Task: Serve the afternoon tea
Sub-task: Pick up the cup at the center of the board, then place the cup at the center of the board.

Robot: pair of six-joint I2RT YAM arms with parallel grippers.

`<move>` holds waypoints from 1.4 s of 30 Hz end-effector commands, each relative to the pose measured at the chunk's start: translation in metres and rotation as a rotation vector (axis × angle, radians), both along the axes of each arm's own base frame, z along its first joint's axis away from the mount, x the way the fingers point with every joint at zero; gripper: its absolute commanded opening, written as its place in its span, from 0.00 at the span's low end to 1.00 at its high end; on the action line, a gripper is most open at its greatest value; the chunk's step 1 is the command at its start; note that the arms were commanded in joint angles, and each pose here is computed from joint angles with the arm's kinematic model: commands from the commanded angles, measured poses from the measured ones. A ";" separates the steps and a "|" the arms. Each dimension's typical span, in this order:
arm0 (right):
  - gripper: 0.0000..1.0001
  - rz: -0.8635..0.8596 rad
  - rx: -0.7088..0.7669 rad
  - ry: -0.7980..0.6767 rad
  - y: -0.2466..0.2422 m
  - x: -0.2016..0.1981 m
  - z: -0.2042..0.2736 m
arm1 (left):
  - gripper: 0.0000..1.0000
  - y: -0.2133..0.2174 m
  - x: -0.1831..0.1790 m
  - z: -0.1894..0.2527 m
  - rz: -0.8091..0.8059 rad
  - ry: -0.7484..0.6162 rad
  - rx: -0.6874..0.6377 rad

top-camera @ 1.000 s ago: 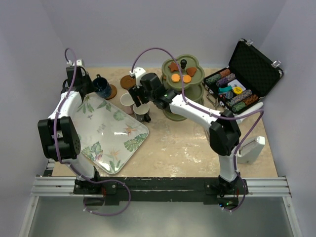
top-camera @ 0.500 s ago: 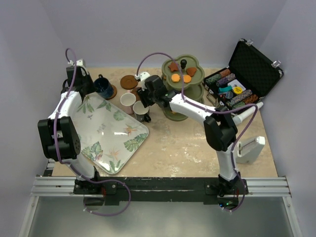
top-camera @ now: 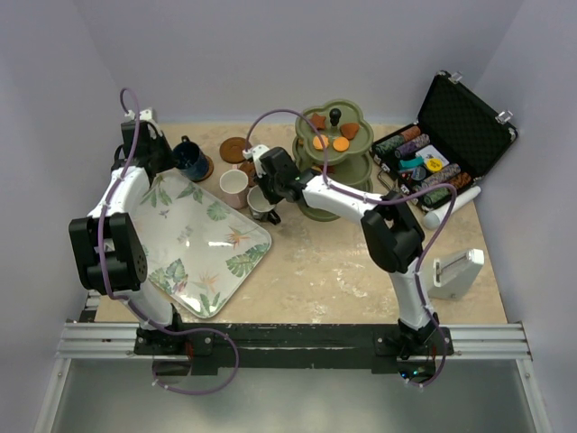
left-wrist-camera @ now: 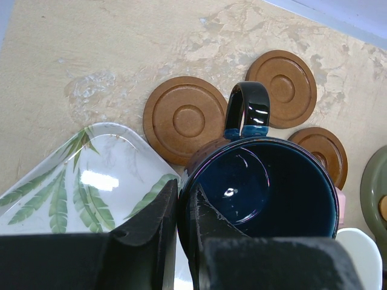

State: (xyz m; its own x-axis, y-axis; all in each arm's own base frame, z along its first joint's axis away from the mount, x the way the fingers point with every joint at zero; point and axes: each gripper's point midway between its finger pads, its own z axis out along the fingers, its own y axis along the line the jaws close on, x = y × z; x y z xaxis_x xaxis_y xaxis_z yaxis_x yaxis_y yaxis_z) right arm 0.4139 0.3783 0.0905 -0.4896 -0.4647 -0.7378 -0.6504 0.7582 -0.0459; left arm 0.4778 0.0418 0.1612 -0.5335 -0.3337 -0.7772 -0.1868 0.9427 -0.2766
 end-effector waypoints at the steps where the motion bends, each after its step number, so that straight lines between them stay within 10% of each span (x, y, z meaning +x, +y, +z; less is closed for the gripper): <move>1: 0.01 -0.063 0.017 -0.119 -0.017 0.008 0.063 | 0.00 -0.005 0.016 0.053 -0.023 -0.163 -0.010; 13: 0.00 -0.146 -0.007 -0.007 -0.059 -0.063 0.082 | 0.00 -0.009 0.015 0.056 -0.039 -0.170 -0.023; 42: 0.00 0.074 0.048 0.164 0.022 -0.210 0.029 | 0.00 -0.012 0.014 0.062 -0.050 -0.181 -0.031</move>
State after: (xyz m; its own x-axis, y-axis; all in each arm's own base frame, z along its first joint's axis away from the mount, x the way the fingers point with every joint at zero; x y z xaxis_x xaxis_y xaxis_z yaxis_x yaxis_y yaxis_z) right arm 0.1997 0.3754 0.1016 -0.5872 -0.5353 -0.6072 -0.7101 0.7008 0.0689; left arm 0.4777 0.0347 0.1621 -0.5415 -0.3338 -0.7716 -0.1545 0.9417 -0.2990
